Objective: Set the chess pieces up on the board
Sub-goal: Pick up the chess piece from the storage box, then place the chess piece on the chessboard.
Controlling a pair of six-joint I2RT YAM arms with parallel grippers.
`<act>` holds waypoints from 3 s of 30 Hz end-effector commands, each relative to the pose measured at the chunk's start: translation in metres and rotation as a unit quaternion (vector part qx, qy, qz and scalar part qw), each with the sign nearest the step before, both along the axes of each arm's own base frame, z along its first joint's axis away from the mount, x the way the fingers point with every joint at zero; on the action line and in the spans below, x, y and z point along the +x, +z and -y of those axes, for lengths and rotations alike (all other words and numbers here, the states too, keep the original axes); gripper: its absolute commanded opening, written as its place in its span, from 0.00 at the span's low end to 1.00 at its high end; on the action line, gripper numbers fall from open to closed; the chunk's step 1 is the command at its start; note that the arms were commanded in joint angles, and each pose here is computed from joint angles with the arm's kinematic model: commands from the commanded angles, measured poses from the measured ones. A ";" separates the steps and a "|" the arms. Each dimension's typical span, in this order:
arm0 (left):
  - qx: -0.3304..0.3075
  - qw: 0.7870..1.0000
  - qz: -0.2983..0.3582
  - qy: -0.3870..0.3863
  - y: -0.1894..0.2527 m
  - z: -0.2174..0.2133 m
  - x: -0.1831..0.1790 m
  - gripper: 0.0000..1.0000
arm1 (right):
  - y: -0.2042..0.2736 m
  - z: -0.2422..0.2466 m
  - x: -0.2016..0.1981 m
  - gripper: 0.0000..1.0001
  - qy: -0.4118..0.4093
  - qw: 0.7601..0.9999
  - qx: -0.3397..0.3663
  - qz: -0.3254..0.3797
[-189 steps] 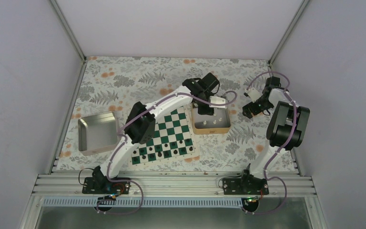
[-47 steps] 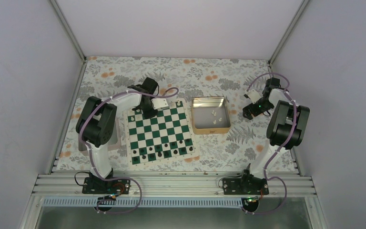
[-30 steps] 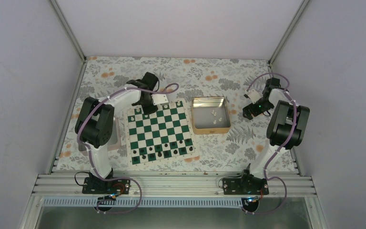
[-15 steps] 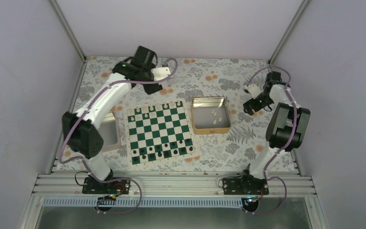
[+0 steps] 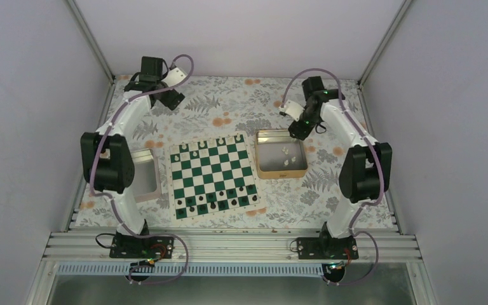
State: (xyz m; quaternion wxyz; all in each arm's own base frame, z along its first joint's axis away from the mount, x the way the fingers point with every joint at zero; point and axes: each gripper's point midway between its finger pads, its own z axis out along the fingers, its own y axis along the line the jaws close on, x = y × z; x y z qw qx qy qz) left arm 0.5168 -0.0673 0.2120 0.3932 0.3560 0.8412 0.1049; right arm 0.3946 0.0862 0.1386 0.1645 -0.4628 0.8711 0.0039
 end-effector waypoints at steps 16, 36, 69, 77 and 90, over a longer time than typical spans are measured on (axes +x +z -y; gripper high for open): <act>-0.073 0.987 -0.025 0.144 -0.056 -0.072 0.051 1.00 | -0.078 -0.042 -0.015 0.50 -0.004 0.994 -0.001 -0.111; -0.078 0.986 -0.019 0.143 -0.061 -0.071 0.043 1.00 | -0.110 -0.048 -0.022 0.39 0.000 0.991 -0.016 -0.134; -0.084 0.988 -0.017 0.128 -0.055 -0.065 0.036 1.00 | -0.024 -0.102 -0.003 0.08 0.056 0.996 -0.049 -0.046; -0.080 0.988 -0.014 0.128 -0.053 -0.066 0.035 1.00 | -0.021 -0.185 -0.023 0.08 0.155 0.986 -0.037 -0.041; -0.076 0.988 -0.011 0.131 -0.054 -0.068 0.036 1.00 | -0.063 -0.286 -0.050 0.08 0.256 0.966 0.001 -0.046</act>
